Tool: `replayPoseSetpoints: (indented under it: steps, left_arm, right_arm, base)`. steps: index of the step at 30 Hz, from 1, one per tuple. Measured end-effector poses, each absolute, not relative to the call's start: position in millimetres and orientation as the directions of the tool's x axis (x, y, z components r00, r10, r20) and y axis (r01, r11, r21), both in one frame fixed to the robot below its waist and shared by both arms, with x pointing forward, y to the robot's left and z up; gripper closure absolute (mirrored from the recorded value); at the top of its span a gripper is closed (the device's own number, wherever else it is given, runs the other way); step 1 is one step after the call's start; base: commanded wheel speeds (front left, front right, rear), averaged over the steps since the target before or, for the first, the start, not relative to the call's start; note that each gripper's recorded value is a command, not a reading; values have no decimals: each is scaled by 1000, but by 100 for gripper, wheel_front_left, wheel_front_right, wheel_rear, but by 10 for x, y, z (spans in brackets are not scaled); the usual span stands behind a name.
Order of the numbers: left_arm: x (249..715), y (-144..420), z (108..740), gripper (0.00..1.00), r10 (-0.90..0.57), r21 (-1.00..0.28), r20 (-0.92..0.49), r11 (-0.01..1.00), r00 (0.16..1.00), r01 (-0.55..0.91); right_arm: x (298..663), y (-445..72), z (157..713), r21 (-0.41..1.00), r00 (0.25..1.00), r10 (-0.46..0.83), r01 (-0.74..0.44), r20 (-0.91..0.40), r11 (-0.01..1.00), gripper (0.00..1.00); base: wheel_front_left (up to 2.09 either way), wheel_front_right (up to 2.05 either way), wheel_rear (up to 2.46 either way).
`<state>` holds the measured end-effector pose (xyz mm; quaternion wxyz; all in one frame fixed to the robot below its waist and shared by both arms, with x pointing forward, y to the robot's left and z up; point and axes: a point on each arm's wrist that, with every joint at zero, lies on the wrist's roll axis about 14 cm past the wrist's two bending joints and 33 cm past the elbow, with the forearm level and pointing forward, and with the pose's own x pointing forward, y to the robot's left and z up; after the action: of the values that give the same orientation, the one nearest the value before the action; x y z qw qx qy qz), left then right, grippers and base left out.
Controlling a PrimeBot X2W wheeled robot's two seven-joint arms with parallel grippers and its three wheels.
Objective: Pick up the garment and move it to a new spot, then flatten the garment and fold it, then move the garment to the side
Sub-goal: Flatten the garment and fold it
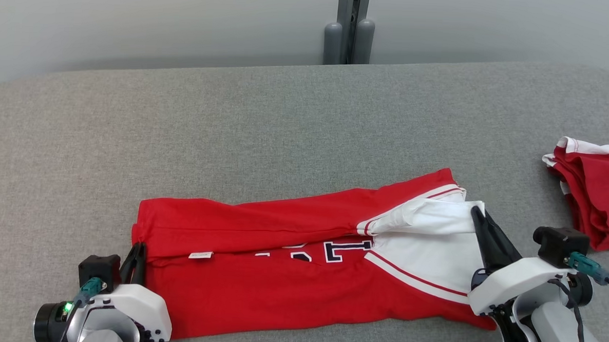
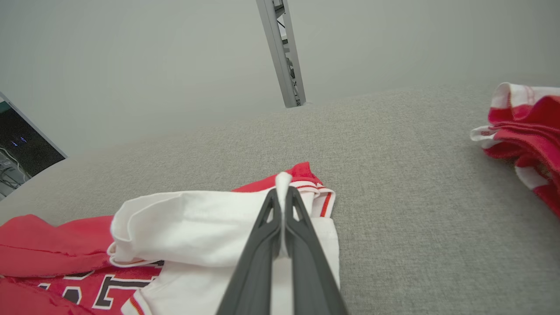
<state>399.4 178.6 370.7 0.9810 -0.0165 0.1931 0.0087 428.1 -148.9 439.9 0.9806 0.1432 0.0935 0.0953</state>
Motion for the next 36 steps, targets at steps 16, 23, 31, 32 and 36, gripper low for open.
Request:
replayPoseSetpoints:
  steps: [16,23,31,32,36]
  left_arm:
    - [3768,1924,3880,0,100,-17,-310,994,945,-111]
    - [3578,1988,3872,0,129,5,-306,991,943,-133]
    - [3472,2035,3841,0,142,7,-319,989,937,-148]
    - [3460,2046,3839,0,146,6,-320,988,936,-152]
    - [3436,2097,3853,0,162,7,-316,986,935,-169]
  right_arm:
    - [4110,-1646,4375,339,977,139,-77,-161,938,0]
    - [4099,-1637,4228,321,965,147,-72,-216,944,0]
    - [4141,-1472,3863,263,898,207,-108,-387,959,0]
    - [4152,-1431,3848,265,894,215,-114,-393,958,0]
    - [4155,-1317,3750,262,866,240,-133,-438,956,0]
  base:
    - [0,0,0]
    - [0,0,0]
    - [0,0,0]
    - [0,0,0]
    - [0,0,0]
